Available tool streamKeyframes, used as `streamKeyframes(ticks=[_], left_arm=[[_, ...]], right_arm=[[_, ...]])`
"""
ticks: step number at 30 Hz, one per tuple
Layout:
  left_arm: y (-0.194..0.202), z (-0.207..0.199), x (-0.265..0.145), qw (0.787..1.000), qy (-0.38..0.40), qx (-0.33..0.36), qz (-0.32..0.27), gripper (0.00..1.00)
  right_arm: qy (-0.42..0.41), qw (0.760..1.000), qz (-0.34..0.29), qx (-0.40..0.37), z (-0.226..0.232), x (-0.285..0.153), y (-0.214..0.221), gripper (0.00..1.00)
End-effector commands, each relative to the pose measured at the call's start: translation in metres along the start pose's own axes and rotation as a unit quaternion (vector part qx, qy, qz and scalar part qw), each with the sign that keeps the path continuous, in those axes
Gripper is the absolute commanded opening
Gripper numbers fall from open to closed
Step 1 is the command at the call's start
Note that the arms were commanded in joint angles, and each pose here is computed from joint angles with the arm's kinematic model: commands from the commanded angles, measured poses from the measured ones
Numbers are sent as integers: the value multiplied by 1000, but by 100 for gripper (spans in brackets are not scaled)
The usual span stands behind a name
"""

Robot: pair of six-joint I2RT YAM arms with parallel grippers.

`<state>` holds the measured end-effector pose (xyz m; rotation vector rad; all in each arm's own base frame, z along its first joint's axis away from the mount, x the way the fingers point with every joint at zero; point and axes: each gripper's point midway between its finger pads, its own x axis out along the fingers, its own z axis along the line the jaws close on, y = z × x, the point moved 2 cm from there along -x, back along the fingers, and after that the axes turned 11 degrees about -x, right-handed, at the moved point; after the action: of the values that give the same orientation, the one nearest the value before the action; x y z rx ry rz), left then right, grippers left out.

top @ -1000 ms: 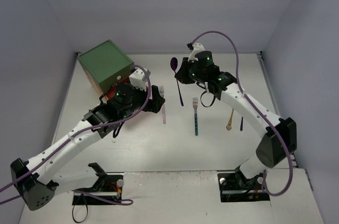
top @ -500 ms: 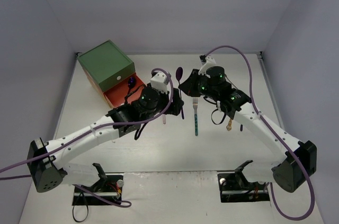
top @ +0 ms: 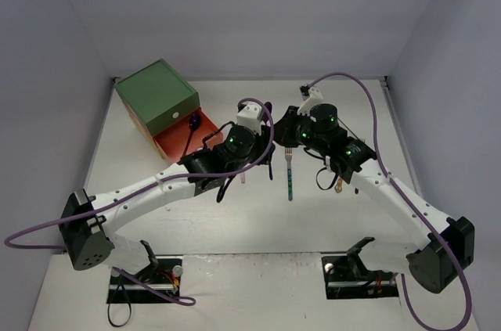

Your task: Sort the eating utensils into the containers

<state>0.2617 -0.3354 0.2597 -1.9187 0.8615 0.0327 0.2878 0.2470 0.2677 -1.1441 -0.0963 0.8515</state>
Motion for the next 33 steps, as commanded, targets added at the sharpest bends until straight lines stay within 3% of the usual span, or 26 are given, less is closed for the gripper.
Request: streamKeyframes(ticks=[1, 3, 6, 7, 9, 12, 15, 21, 25, 33], left_arm=[[-32, -25, -8, 998, 27, -31, -52, 13], [-32, -20, -9, 998, 19, -33, -54, 2], [-29, -11, -10, 998, 1, -28, -54, 0], [-28, -8, -10, 998, -6, -26, -54, 0], [-26, -1, -11, 998, -20, -18, -53, 0], [-22, 15, -13, 998, -46, -2, -48, 0], [-19, 38, -17, 996, -83, 16, -35, 0], [-47, 107, -36, 986, -155, 49, -30, 0], [-70, 142, -50, 976, -186, 116, -8, 0], [-99, 210, -47, 960, -224, 164, 33, 0]], right_arm=[[-35, 998, -52, -5, 17, -8, -24, 0], [-30, 998, -51, -5, 15, -7, -22, 0], [-21, 999, -50, -5, 10, -6, -18, 4], [-19, 999, -49, -6, 9, -6, -17, 8], [-17, 999, -47, -7, 8, -5, -16, 27], [-10, 999, -48, -14, 5, -5, -14, 47], [3, 998, -54, -22, -3, -10, -14, 55], [53, 996, -62, -26, -38, -26, -14, 60], [84, 995, -53, -23, -68, -38, -6, 60], [99, 994, -32, -33, -82, -43, 13, 60]])
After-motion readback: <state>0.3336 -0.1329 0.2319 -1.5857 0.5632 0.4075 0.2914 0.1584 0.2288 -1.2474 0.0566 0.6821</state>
